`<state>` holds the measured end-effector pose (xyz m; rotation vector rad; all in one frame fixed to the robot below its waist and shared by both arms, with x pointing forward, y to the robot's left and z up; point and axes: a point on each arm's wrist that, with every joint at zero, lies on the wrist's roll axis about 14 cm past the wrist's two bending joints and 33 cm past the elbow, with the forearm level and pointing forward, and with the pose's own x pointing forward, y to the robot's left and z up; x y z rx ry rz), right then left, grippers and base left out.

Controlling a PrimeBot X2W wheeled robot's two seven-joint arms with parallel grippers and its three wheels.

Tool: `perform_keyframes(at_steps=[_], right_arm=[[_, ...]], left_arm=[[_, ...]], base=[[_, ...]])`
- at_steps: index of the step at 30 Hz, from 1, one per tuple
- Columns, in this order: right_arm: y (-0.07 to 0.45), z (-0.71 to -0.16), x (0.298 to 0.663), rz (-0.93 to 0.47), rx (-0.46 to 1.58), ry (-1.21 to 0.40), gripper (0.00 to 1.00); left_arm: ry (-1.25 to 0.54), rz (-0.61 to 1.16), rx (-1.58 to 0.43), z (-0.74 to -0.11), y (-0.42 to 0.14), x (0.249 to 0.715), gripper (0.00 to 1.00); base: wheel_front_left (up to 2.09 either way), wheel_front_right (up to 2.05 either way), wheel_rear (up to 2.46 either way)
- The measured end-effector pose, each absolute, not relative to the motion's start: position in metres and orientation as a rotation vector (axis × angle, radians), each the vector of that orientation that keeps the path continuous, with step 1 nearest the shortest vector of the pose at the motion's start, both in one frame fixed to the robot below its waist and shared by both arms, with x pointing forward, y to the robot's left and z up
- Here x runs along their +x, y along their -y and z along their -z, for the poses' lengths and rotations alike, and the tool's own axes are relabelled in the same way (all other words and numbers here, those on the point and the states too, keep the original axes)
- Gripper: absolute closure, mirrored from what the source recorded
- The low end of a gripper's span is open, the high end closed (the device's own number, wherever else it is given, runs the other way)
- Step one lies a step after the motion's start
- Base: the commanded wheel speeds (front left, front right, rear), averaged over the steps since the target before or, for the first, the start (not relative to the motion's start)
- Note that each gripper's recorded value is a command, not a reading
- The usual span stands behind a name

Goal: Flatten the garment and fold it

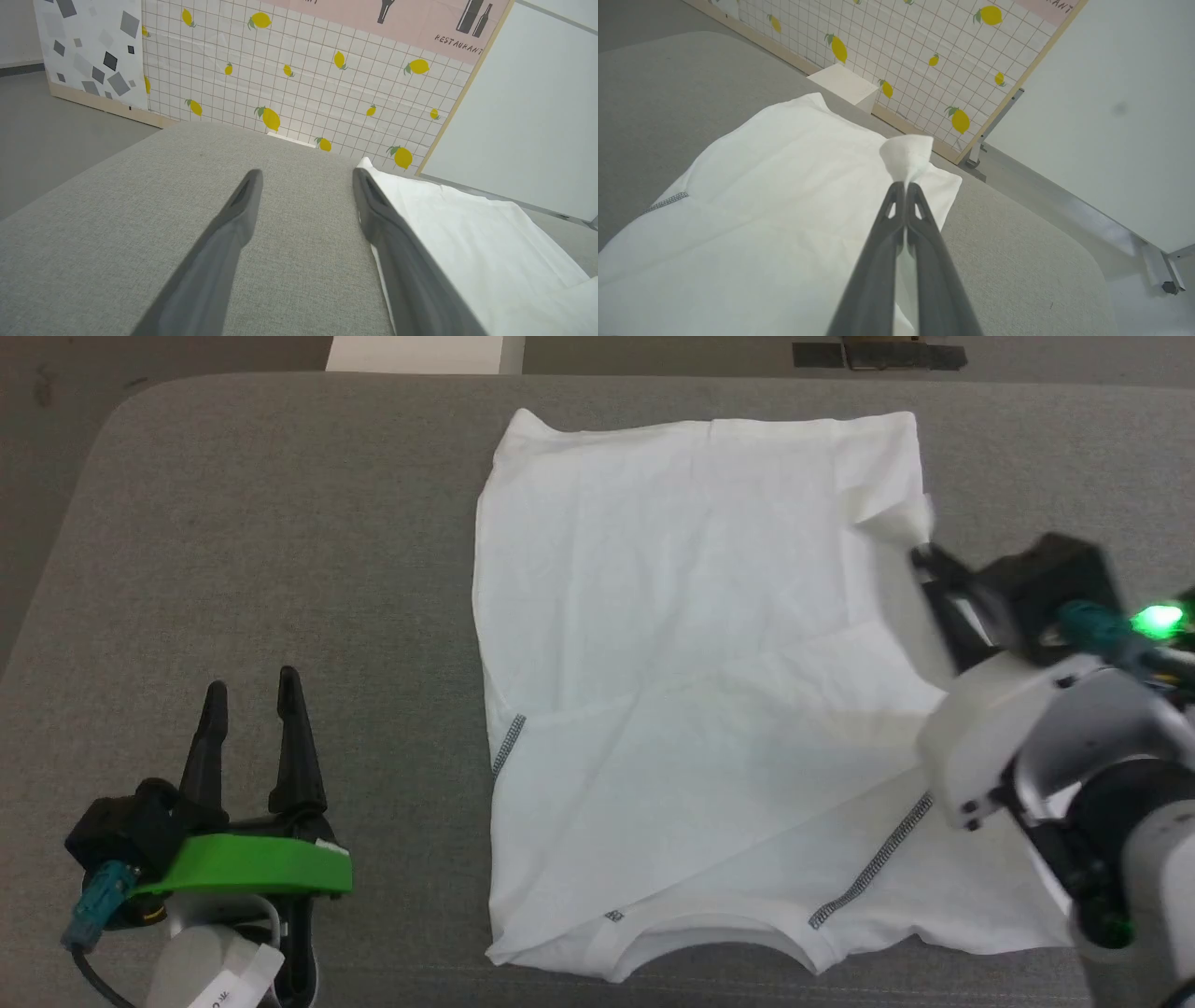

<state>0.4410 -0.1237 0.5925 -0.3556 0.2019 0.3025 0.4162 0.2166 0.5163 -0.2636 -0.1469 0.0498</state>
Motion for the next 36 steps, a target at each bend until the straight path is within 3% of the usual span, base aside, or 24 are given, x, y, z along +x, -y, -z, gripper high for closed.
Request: perform_keyframes(at_steps=[7,16,36], right_arm=[[0.035,-0.538,0.427,-0.594,-0.383,-0.314,1.00],[-0.029,-0.459,0.385,-0.847,-0.397,-0.506,1.00],[-0.060,-0.382,0.342,-0.994,-0.373,-0.724,1.00]], left_arm=[[0.138,-0.076,-0.268,-0.513,-0.224,0.410,0.00],[0.126,-0.108,-0.267,-0.509,-0.234,0.403,0.00],[0.103,-0.118,-0.268,-0.500,-0.235,0.405,0.00]], base=[[0.00,0.00,0.00],[0.00,0.00,0.00],[0.00,0.00,0.00]])
